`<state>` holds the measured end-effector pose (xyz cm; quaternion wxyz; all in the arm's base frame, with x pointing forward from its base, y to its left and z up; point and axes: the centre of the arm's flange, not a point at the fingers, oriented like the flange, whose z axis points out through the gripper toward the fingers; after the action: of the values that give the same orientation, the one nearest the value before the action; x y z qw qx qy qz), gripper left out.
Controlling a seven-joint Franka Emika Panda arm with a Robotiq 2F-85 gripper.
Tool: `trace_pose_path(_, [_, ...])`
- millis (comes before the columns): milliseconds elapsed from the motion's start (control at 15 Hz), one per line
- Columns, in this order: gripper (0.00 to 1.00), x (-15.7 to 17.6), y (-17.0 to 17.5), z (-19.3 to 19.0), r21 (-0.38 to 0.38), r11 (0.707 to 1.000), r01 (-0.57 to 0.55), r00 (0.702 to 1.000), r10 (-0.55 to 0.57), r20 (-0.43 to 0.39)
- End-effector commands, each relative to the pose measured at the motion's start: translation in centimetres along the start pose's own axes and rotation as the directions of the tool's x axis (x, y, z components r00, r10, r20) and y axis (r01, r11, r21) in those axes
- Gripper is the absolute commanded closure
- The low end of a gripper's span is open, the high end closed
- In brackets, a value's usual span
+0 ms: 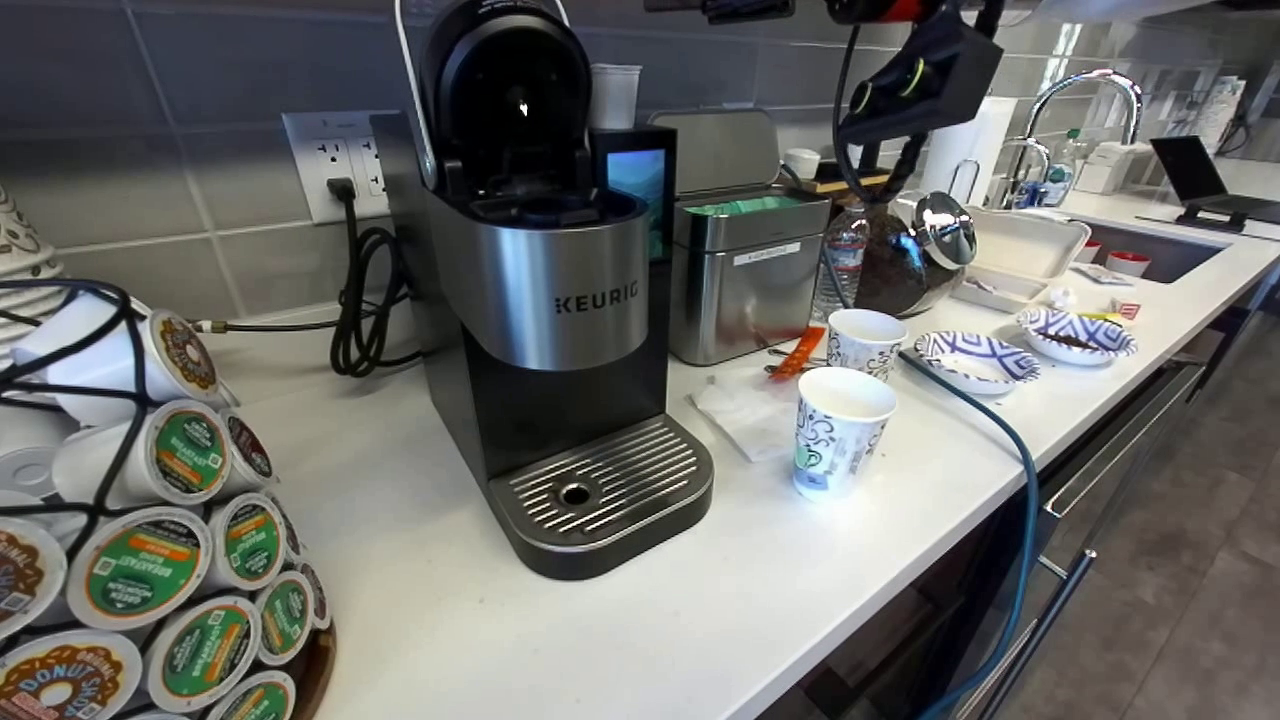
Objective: Close the coffeemaker.
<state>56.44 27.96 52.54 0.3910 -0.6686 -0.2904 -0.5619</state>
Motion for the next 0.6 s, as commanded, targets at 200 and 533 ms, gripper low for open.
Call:
trace_pose_path(200, [0.00,3.0,3.9,3.6,-0.057,0.994,-0.090,0.995,0.087,-0.053])
trace_pose_path(533, [0.00,2.6,6.8,4.4,-0.115,0.986,-0.123,0.990,0.115,-0.081])
